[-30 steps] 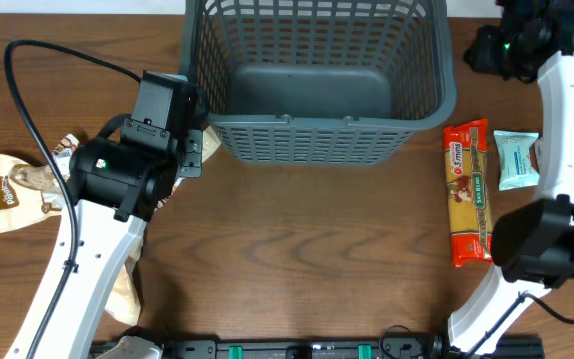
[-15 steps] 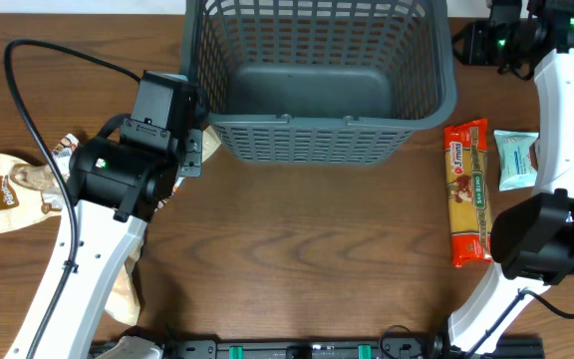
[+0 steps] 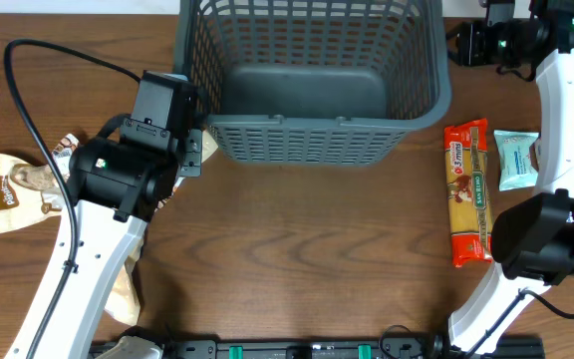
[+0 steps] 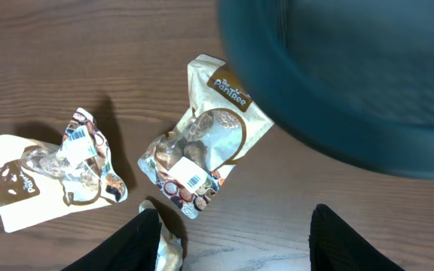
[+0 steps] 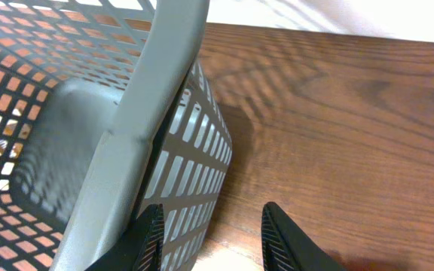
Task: Pack container
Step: 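Open the right gripper and raise it off the basket rim, then release the basket rim with the left gripper and retract left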
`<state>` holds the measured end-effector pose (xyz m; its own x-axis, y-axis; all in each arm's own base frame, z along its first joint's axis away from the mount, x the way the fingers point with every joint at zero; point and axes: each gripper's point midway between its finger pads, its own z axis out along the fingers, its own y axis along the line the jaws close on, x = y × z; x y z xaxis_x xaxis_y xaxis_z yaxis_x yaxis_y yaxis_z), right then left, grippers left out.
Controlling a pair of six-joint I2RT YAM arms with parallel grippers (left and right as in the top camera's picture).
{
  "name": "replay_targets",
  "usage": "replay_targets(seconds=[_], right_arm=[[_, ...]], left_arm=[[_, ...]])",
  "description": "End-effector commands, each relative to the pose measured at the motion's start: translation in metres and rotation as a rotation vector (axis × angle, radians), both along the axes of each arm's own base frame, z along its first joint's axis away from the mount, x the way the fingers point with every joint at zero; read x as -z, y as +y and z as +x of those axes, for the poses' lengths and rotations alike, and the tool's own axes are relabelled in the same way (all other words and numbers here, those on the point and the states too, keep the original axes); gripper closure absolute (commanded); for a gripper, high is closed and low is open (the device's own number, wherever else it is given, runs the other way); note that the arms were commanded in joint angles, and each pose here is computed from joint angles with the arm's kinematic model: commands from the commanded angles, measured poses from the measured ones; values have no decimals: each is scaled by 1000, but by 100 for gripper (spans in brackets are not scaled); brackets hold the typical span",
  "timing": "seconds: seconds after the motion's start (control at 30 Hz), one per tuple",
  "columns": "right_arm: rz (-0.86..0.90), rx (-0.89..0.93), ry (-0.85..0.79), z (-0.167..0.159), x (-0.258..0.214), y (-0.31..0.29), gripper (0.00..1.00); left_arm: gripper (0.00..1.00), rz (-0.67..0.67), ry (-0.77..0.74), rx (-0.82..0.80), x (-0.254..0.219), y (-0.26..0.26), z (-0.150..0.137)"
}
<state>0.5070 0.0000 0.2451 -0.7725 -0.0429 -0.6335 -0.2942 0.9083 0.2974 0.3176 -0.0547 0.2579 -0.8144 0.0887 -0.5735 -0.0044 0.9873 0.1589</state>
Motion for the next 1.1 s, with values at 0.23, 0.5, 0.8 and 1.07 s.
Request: replay_targets(seconds=[0.23,0.5,0.8,1.07], right_arm=[[39,-114,-17,-6,-3,28,67],[35,-137,-18,-7,-3,37,67],[28,-136,-18,-7,-2,36,55],[-190,250,83,0,14,-42,28]], left_arm=[[48,7,-16,-11,-5,5,-2],[48,7,-15,-11,-5,5,-2],[48,8,-15,-10,-5,5,-2],[47,14,-28,-153,-11,36,-11]])
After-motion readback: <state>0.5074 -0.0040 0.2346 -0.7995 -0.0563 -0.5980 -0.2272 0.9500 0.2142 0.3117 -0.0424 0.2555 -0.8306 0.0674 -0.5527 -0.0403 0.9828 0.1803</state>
